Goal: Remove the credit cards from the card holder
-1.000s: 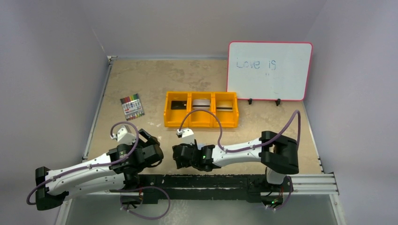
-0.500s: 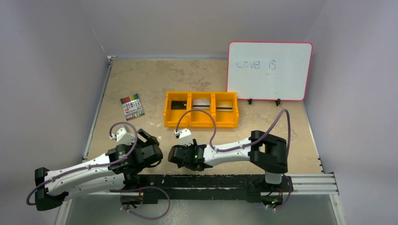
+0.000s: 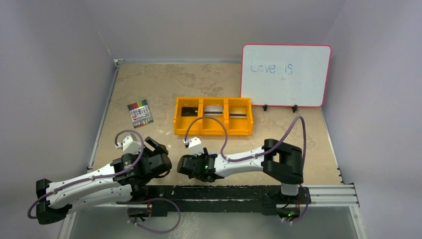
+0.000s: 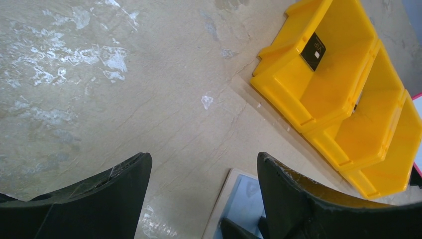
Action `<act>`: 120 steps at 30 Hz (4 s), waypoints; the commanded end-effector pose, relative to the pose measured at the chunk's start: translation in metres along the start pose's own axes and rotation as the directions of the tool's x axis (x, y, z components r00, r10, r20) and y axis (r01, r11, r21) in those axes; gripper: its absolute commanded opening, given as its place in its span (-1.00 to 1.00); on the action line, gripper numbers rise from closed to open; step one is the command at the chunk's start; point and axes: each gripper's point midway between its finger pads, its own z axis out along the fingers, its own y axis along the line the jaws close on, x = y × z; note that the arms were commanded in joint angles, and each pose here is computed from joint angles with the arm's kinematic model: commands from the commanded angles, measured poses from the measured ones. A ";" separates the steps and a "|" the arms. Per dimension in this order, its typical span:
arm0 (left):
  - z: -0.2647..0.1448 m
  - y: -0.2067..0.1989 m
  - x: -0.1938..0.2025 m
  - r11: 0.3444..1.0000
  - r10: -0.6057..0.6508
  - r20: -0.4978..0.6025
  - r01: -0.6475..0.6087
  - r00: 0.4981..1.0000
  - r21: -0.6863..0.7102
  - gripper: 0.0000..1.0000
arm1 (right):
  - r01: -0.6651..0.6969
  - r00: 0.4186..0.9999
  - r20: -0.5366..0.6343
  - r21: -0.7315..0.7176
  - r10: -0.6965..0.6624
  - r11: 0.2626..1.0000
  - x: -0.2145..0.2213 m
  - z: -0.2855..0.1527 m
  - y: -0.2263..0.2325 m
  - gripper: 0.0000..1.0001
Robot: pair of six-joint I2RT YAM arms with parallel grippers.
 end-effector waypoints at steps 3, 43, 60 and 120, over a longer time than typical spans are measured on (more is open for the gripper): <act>-0.003 -0.008 -0.010 0.999 -0.032 0.031 0.031 0.999 0.030 0.54 | 0.022 1.000 -0.015 0.081 -0.021 0.996 0.009 0.005 -0.018 0.05; -0.001 -0.071 0.051 0.959 0.222 -0.104 -0.198 0.969 0.204 0.52 | -0.428 0.903 -0.012 -0.112 0.430 0.897 -0.025 -0.015 -0.049 -0.19; 0.004 -0.091 0.094 0.922 0.357 -0.184 -0.313 0.916 0.229 0.52 | -0.501 0.865 0.026 0.033 0.501 0.865 -0.001 -0.027 -0.106 -0.13; 0.030 -0.047 0.162 0.931 0.356 -0.389 -0.285 0.849 0.230 -0.34 | -0.562 0.827 -0.254 -0.373 0.501 0.739 -0.005 0.004 -0.034 -0.40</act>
